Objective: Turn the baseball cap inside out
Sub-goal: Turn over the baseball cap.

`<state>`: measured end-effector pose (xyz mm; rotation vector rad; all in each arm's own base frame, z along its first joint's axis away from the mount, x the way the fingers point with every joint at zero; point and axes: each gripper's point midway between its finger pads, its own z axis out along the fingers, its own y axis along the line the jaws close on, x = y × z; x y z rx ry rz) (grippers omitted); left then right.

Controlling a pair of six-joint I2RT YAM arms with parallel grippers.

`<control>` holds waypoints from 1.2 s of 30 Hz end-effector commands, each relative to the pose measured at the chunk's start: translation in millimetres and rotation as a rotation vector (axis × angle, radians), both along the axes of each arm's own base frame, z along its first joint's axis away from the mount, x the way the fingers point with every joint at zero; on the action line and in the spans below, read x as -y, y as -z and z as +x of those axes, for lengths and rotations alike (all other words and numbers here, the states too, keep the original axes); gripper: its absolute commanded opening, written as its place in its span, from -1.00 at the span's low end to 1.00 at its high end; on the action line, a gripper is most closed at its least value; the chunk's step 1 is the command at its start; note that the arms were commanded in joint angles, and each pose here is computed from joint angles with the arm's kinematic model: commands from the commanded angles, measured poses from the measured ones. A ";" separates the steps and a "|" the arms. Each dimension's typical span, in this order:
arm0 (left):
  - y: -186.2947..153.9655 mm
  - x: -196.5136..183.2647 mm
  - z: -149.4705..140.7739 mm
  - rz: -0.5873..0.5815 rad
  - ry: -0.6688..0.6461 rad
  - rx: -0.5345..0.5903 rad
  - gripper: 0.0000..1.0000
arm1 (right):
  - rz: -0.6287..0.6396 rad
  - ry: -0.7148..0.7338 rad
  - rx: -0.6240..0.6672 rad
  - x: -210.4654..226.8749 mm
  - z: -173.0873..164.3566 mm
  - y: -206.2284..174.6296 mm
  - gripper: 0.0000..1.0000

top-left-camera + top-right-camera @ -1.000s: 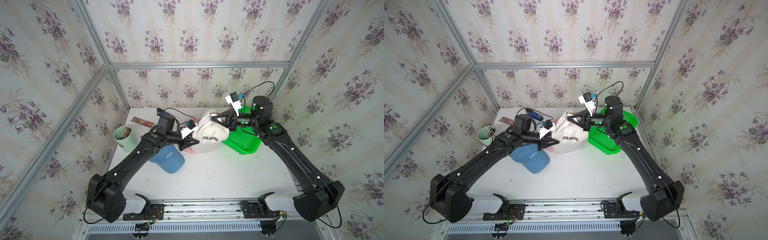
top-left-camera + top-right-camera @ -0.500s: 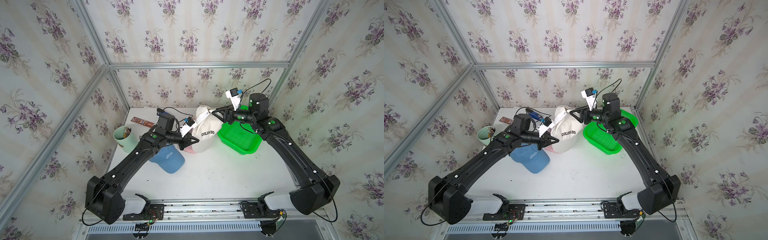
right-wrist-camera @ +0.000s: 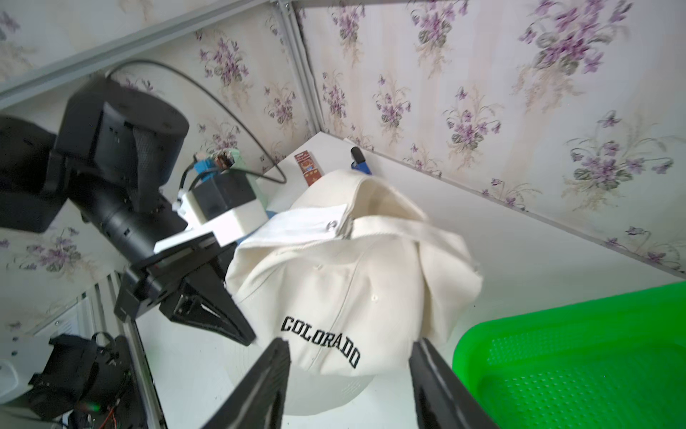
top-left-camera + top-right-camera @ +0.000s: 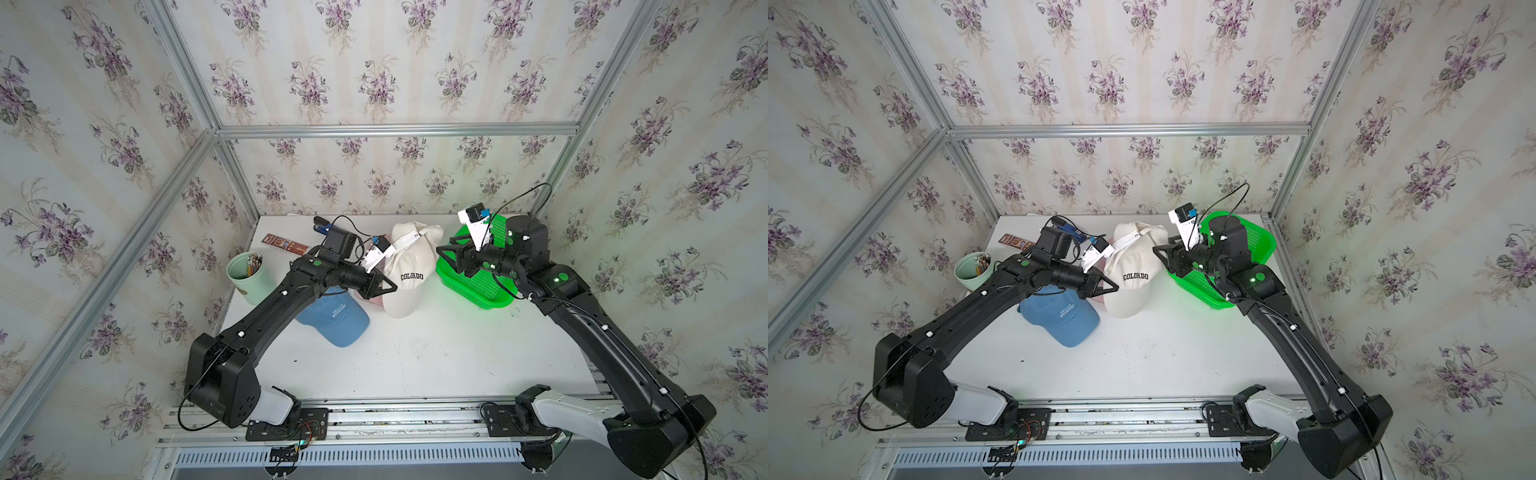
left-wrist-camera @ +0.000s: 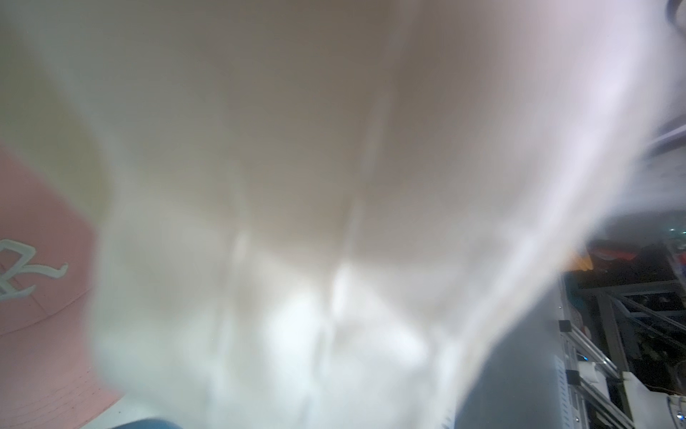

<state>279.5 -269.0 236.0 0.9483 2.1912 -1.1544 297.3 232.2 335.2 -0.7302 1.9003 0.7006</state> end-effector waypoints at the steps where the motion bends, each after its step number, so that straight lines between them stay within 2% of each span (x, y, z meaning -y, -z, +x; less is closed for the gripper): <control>1: -5.9 4.3 -9.1 -0.021 0.028 -0.061 -1.00 | -0.074 -0.033 0.062 -3.4 -0.3 13.4 0.18; 8: -6.5 5.0 -17.9 0.013 0.055 -0.074 -1.00 | -0.128 -0.024 0.151 -9.7 25.6 28.7 0.26; 17: -12.0 9.3 -37.1 0.019 0.149 -0.062 -1.00 | -0.168 -0.053 0.203 -24.4 49.3 26.0 0.28; 22: -19.1 10.0 -51.9 0.003 0.227 -0.027 -1.00 | -0.220 -0.164 0.203 -34.0 42.9 41.5 0.30; 28: -20.9 8.7 -56.9 0.009 0.263 -0.005 -1.00 | -0.299 -0.259 0.196 -38.9 40.7 59.1 0.33; 33: -22.4 7.8 -61.1 0.011 0.299 0.013 -1.00 | -0.342 -0.394 0.293 -41.3 24.3 62.3 0.36; 36: -23.1 6.9 -61.8 0.018 0.315 0.026 -1.00 | -0.332 -0.471 0.309 -39.8 16.6 60.4 0.36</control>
